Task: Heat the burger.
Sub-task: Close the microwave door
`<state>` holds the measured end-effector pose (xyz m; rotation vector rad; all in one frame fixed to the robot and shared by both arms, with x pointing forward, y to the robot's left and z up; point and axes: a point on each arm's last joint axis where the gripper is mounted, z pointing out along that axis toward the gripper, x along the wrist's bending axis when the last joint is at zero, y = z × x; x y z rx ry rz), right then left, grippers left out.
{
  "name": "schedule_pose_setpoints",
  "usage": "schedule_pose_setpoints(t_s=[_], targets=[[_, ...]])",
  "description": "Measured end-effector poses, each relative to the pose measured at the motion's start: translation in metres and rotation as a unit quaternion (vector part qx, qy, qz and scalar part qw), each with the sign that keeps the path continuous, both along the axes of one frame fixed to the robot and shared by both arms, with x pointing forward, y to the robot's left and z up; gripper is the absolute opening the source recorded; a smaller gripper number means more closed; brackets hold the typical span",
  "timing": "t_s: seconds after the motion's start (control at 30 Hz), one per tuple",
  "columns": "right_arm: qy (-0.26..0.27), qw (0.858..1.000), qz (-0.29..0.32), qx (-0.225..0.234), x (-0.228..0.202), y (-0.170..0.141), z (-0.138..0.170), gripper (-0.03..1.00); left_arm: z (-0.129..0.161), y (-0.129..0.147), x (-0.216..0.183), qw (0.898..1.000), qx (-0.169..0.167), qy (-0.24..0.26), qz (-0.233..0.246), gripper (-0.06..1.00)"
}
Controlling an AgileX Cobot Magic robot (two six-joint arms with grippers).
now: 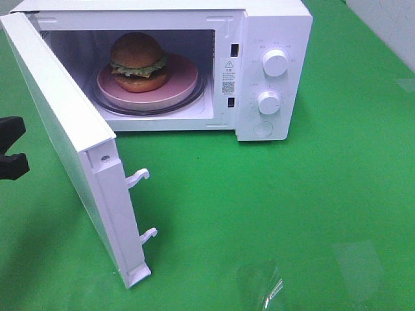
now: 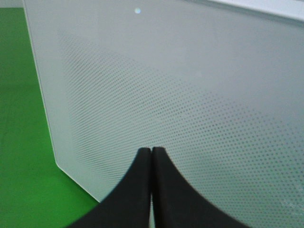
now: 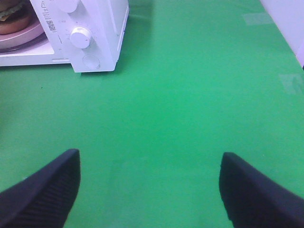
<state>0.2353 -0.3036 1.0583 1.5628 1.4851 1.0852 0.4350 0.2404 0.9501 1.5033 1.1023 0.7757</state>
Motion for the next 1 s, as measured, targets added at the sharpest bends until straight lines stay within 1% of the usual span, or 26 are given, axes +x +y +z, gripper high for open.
schedule_pose_setpoints(t_s=[0.07,0.13,0.17,0.2,0.23,0.27,0.33,0.4,0.43,0.53,0.6,0.7,0.8,0.83,0.9,1.0], targets=[[0.000,1.000,0.000,0.000,0.000,0.000,0.000,0.76,-0.002,-0.009,0.005,1.000,-0.009,-0.004,-0.004,0.00],[0.000,1.000,0.000,0.000,0.000,0.000,0.000,0.76,-0.002,-0.009,0.005,1.000,-0.009,-0.004,-0.004,0.00],[0.000,1.000,0.000,0.000,0.000,0.000,0.000,0.76,-0.005,-0.020,0.013,1.000,-0.014,0.000,-0.004,0.00],[0.000,1.000,0.000,0.000,0.000,0.000,0.000,0.76,-0.005,-0.020,0.013,1.000,-0.014,0.000,-0.004,0.00],[0.000,1.000,0.000,0.000,0.000,0.000,0.000,0.76,-0.006,-0.024,0.018,1.000,-0.016,0.003,0.005,0.00],[0.000,1.000,0.000,0.000,0.000,0.000,0.000,0.76,-0.006,-0.024,0.018,1.000,-0.016,0.003,0.005,0.00],[0.000,1.000,0.000,0.000,0.000,0.000,0.000,0.76,-0.008,-0.041,0.027,1.000,-0.014,0.003,-0.003,0.00],[0.000,1.000,0.000,0.000,0.000,0.000,0.000,0.76,-0.008,-0.041,0.027,1.000,-0.014,0.003,-0.003,0.00],[0.000,1.000,0.000,0.000,0.000,0.000,0.000,0.76,-0.008,-0.050,0.030,1.000,-0.010,-0.001,-0.007,0.00],[0.000,1.000,0.000,0.000,0.000,0.000,0.000,0.76,-0.008,-0.057,0.035,1.000,-0.006,-0.006,-0.006,0.00],[0.000,1.000,0.000,0.000,0.000,0.000,0.000,0.76,-0.006,-0.070,0.047,1.000,-0.011,-0.012,0.007,0.00],[0.000,1.000,0.000,0.000,0.000,0.000,0.000,0.76,-0.006,-0.074,0.050,1.000,-0.014,-0.012,0.008,0.00],[0.000,1.000,0.000,0.000,0.000,0.000,0.000,0.76,-0.004,-0.089,0.061,1.000,-0.015,-0.020,0.002,0.00],[0.000,1.000,0.000,0.000,0.000,0.000,0.000,0.76,-0.004,-0.089,0.061,1.000,-0.015,-0.020,0.002,0.00],[0.000,1.000,0.000,0.000,0.000,0.000,0.000,0.76,-0.003,-0.101,0.072,0.999,-0.022,-0.023,0.006,0.00],[0.000,1.000,0.000,0.000,0.000,0.000,0.000,0.76,-0.003,-0.105,0.075,0.999,-0.026,-0.023,0.009,0.00]])
